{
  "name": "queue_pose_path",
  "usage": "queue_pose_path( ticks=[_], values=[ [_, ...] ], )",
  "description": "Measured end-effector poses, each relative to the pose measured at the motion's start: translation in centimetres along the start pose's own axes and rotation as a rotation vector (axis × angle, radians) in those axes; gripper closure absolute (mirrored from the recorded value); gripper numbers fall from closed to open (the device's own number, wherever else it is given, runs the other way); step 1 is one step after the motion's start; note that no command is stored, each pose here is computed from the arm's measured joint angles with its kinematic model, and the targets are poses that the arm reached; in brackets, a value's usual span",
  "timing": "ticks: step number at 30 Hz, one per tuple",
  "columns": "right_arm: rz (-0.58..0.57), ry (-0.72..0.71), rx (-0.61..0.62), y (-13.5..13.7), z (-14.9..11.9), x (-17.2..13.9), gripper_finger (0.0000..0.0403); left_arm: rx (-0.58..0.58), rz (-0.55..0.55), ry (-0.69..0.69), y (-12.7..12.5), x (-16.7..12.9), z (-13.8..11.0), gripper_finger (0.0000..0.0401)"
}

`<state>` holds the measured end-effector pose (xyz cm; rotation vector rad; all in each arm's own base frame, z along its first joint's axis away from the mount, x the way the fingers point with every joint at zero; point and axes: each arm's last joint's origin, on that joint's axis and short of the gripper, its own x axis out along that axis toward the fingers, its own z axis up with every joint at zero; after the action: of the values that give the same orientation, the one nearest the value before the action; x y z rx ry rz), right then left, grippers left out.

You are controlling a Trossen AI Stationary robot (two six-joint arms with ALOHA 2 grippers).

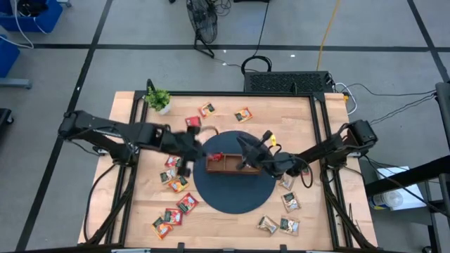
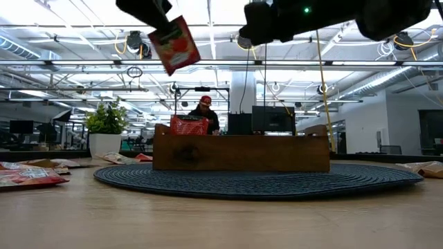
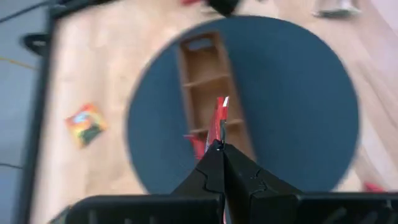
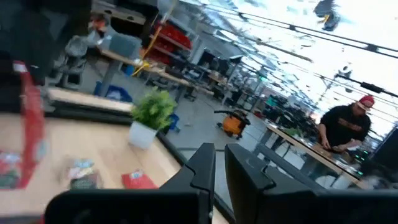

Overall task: Pick & Place Tea
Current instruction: Put the red tea bag into the left section of the wooden organizer

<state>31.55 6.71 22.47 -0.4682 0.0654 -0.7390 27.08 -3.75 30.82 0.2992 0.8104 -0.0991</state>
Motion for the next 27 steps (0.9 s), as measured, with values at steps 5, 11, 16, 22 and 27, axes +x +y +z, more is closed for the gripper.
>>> queue_pose_path(
  ticks=[5,11,16,22,27],
  values=[
    [-0.023,0.023,-0.004,-0.2,0.2,-0.2,0.0374,-0.006,-0.028,0.092,-1.0,3.2,-0.2,0.0400],
    [-0.024,0.034,-0.011,-0.2,0.0,-0.1,0.0374,-0.019,-0.024,0.193,-0.3,7.1,-1.0,0.0400],
    [-0.020,0.039,-0.021,-0.2,0.0,-0.1,0.0374,-0.058,-0.078,0.216,0.6,9.1,-1.5,0.0401],
    [-0.016,0.044,-0.031,-0.1,-0.1,-0.1,0.0374,-0.078,-0.077,0.249,1.0,10.8,-2.1,0.0400],
    [-0.015,0.046,-0.036,-0.1,-0.2,-0.1,0.0374,-0.107,-0.069,0.288,1.3,11.9,-2.7,0.0400]
  ],
)
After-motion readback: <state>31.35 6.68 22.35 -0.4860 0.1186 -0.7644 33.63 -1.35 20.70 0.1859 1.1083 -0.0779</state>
